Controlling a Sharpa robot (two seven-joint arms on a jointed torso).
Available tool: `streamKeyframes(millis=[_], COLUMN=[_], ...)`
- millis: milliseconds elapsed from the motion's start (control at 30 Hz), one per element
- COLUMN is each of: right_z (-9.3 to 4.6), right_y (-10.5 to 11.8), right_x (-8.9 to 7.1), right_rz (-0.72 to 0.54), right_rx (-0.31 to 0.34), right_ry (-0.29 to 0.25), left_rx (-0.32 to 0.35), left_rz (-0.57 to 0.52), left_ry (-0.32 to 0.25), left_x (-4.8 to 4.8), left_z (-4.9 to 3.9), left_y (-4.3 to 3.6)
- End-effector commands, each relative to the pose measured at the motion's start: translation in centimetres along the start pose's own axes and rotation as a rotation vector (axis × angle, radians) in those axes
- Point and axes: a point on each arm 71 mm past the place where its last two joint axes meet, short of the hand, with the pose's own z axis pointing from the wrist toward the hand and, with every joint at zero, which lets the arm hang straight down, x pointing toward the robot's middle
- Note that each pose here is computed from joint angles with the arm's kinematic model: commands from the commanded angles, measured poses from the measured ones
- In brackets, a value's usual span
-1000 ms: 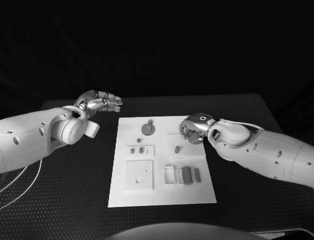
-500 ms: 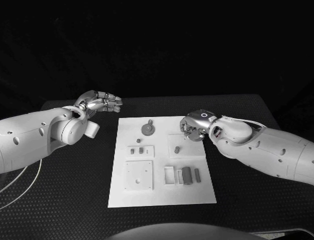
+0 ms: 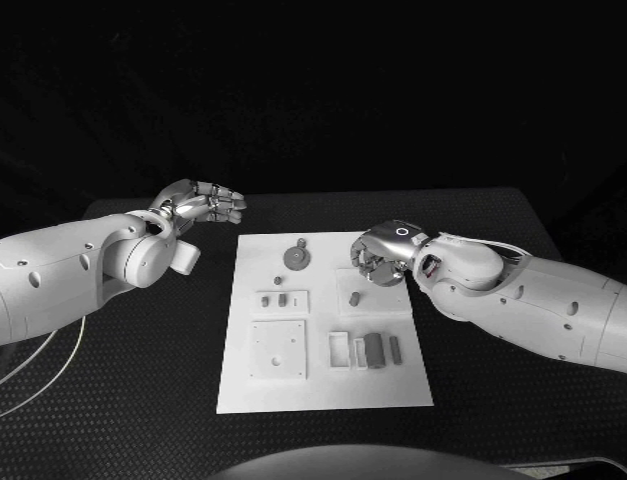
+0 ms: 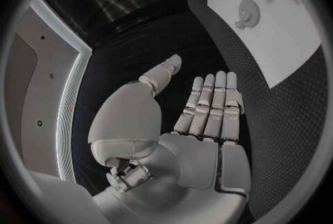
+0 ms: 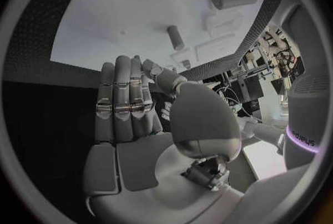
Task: Assemble the parts on the task board
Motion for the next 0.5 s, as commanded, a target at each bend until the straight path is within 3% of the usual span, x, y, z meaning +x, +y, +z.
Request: streamKeyframes(millis=[33,500], right_z=[0.0,0.9], right_y=[1.1,6.8], right_x=[-0.2,-1.4], right_rz=[0.001,0.033], right_rx=[-0.025,-0.161], right_ry=[0.005,-0.007], left_rx=[0.01,0.01], left_rz=[0.001,0.001], left_ry=[0.008,0.009], left_x=[0.15,0.26], left_z=[0.03,0.0], left_y=[-0.18,-0.22])
